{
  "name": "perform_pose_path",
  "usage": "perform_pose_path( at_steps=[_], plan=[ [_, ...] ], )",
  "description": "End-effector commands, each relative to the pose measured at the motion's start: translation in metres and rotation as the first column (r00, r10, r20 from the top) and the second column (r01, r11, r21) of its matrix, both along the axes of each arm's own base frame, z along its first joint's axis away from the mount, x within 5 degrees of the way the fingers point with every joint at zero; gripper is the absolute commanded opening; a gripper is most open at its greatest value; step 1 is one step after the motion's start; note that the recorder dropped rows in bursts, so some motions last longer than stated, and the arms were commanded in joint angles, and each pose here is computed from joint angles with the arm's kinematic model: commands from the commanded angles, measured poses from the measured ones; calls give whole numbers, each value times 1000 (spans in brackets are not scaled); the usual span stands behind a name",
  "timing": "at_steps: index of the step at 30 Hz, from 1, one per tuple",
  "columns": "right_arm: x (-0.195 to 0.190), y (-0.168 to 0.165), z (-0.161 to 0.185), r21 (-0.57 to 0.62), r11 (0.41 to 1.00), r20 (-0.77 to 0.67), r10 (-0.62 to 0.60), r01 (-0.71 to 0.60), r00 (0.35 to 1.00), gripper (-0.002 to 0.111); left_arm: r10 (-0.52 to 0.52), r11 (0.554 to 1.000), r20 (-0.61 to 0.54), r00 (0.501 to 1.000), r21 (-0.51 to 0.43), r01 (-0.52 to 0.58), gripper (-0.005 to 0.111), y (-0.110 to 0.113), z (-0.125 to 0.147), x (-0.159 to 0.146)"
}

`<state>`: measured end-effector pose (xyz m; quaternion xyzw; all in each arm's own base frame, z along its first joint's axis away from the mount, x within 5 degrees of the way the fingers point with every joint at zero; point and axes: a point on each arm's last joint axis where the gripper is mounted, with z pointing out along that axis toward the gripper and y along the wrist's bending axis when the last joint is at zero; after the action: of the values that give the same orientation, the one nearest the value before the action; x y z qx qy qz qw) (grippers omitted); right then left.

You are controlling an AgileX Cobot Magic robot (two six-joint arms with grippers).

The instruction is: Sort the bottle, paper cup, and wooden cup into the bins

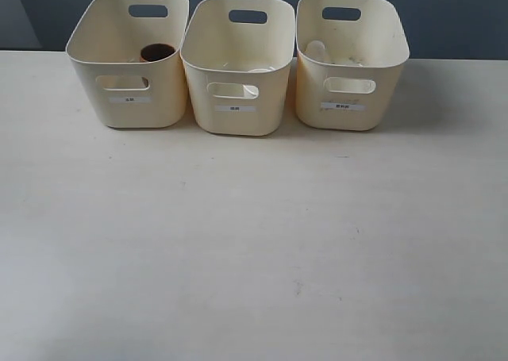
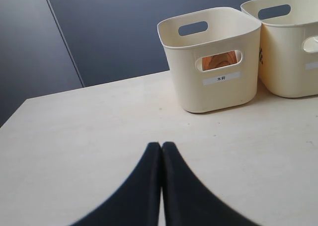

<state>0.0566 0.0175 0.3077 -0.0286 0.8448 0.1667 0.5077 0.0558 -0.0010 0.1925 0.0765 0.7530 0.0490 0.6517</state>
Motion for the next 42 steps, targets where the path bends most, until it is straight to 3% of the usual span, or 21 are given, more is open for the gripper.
perform_pose_path(
  at_steps=[1,6,17,26,42],
  plan=[
    [3,6,0,78,997,62,24,-28,998,-1,-3,1000,8,1000,5,3,0,0,0,0],
    [15,13,-30,85,994,156,49,-63,986,-1,-3,1000,8,1000,5,3,0,0,0,0],
    [20,17,-82,-85,989,248,139,-122,959,-1,-3,1000,9,1000,5,3,0,0,0,0],
    [14,21,-111,-75,980,314,198,-183,928,-1,-3,1000,9,1000,5,3,0,0,0,0],
    [-4,5,-108,-58,992,408,125,-111,904,-1,-3,1000,9,1000,5,3,0,0,0,0]
  ],
)
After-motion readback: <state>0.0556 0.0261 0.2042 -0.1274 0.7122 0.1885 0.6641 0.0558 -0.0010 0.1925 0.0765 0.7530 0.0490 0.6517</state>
